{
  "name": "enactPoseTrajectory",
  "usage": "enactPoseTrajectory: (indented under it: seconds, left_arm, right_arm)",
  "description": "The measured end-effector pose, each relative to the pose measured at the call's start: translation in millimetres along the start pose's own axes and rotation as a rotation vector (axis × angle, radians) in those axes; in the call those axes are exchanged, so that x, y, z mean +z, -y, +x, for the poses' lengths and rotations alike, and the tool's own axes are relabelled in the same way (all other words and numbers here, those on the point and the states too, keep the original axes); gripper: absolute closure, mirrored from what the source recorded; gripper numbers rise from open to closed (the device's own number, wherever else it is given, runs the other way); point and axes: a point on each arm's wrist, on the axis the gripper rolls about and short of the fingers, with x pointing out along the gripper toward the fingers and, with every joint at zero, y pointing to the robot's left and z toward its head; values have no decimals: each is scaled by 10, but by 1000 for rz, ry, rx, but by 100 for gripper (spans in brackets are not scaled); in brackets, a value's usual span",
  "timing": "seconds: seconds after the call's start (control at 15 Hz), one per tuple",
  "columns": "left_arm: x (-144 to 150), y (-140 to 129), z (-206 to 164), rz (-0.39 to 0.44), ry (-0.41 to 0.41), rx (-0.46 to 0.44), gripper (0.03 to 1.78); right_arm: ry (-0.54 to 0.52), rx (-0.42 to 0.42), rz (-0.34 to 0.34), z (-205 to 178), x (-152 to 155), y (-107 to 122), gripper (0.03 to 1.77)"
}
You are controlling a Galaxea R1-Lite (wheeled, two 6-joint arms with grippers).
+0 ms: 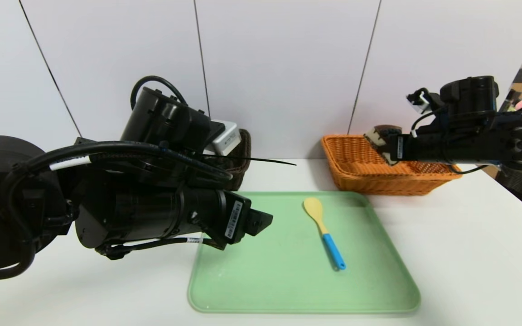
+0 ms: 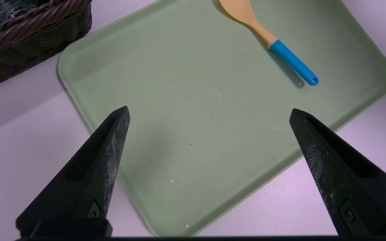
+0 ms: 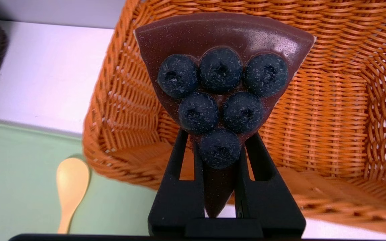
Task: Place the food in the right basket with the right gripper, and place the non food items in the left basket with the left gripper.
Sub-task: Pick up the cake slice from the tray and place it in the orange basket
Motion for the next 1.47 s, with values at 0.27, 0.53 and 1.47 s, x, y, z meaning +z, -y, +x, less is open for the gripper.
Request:
enactPoseTrajectory:
  seconds: [0.27,0.53,1.47]
  left_arm:
    - [-10,0,30,0,-8,4,12]
    - [-32,-2,65,-5,-21,7,12]
    - [-12,16,36,-4,-9,1,12]
  right_arm:
    - [12,-33,2,232,1,71,152]
    - [47,-46,0,349,-4,98,152]
    - [13,-37,5,168,54,84,37]
